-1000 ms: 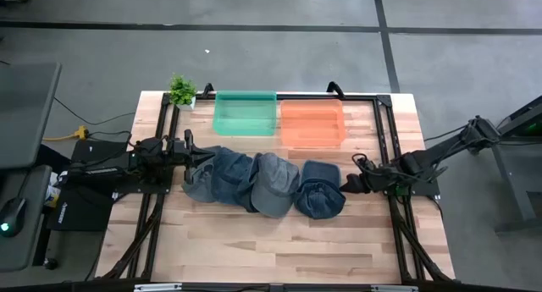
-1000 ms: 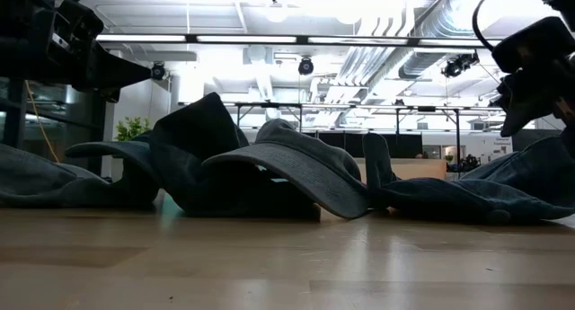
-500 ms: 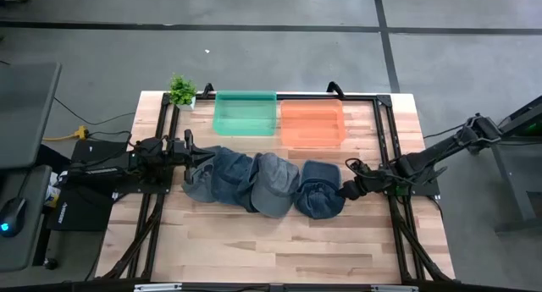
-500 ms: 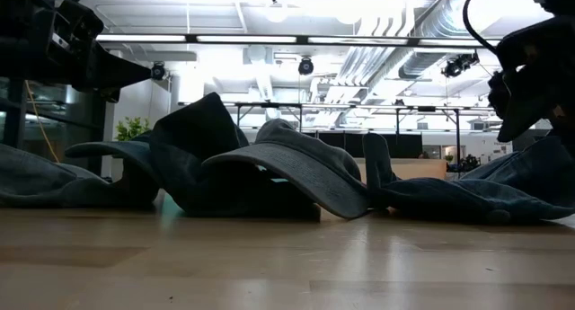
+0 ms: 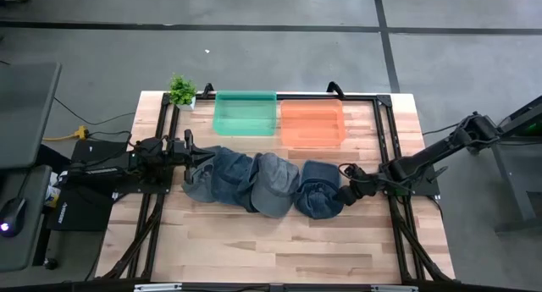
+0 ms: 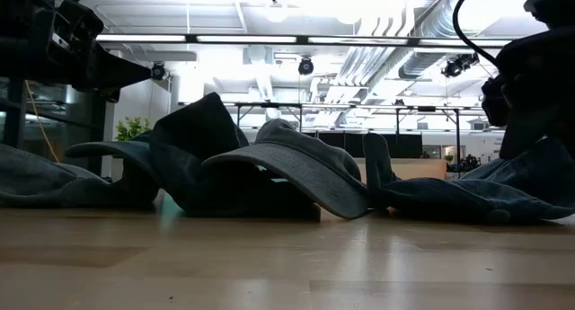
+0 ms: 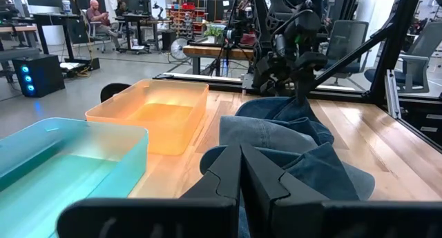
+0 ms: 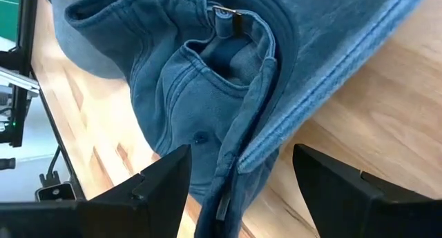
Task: Pick & Place hat
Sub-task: Put the right blue cap into the orange bin
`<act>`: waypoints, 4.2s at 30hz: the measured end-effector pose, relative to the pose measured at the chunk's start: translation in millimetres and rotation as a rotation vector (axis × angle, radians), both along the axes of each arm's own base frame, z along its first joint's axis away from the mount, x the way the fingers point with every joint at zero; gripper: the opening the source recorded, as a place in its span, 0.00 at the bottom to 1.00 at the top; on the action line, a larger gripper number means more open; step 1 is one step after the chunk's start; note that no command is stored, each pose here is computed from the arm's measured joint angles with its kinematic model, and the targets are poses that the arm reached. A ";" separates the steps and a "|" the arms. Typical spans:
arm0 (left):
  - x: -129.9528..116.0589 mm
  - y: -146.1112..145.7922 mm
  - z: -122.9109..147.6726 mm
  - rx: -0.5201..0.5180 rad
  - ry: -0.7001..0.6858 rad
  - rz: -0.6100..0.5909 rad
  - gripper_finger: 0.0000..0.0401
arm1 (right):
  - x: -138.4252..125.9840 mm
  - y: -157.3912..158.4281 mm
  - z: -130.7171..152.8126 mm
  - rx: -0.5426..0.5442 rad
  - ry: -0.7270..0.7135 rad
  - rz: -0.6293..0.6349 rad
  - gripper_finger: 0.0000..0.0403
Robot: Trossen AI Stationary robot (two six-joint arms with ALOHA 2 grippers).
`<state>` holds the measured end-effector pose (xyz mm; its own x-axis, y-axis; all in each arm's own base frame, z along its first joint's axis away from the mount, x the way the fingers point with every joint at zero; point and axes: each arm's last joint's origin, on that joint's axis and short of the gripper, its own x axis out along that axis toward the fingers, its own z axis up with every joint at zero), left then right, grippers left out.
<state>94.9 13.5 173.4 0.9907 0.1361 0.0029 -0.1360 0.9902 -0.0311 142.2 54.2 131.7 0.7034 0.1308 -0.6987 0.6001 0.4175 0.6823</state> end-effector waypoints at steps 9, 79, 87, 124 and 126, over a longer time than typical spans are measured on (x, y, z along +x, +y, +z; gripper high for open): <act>0.0 0.0 -0.1 0.000 0.000 0.000 0.00 | 0.5 -0.7 0.0 -0.017 -0.008 -0.020 0.59; 0.0 0.0 0.0 0.000 0.000 0.000 0.00 | 5.8 -91.3 232.1 -0.847 0.322 0.626 0.02; 0.0 0.0 0.0 0.000 0.000 0.000 0.00 | 38.2 -136.7 232.3 -0.777 0.376 0.767 0.02; 0.0 0.0 0.0 0.000 0.000 0.000 0.00 | 111.8 -309.6 181.0 -0.537 0.566 1.019 0.02; 0.0 0.0 -0.1 0.000 0.000 0.000 0.00 | 115.4 -313.2 173.8 -0.528 0.567 1.033 0.02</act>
<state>94.9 13.5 173.3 0.9907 0.1360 0.0026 -0.1359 0.9902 -0.0311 257.6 -258.9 305.5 0.0325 0.0515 -0.9981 -0.0106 0.9986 0.0512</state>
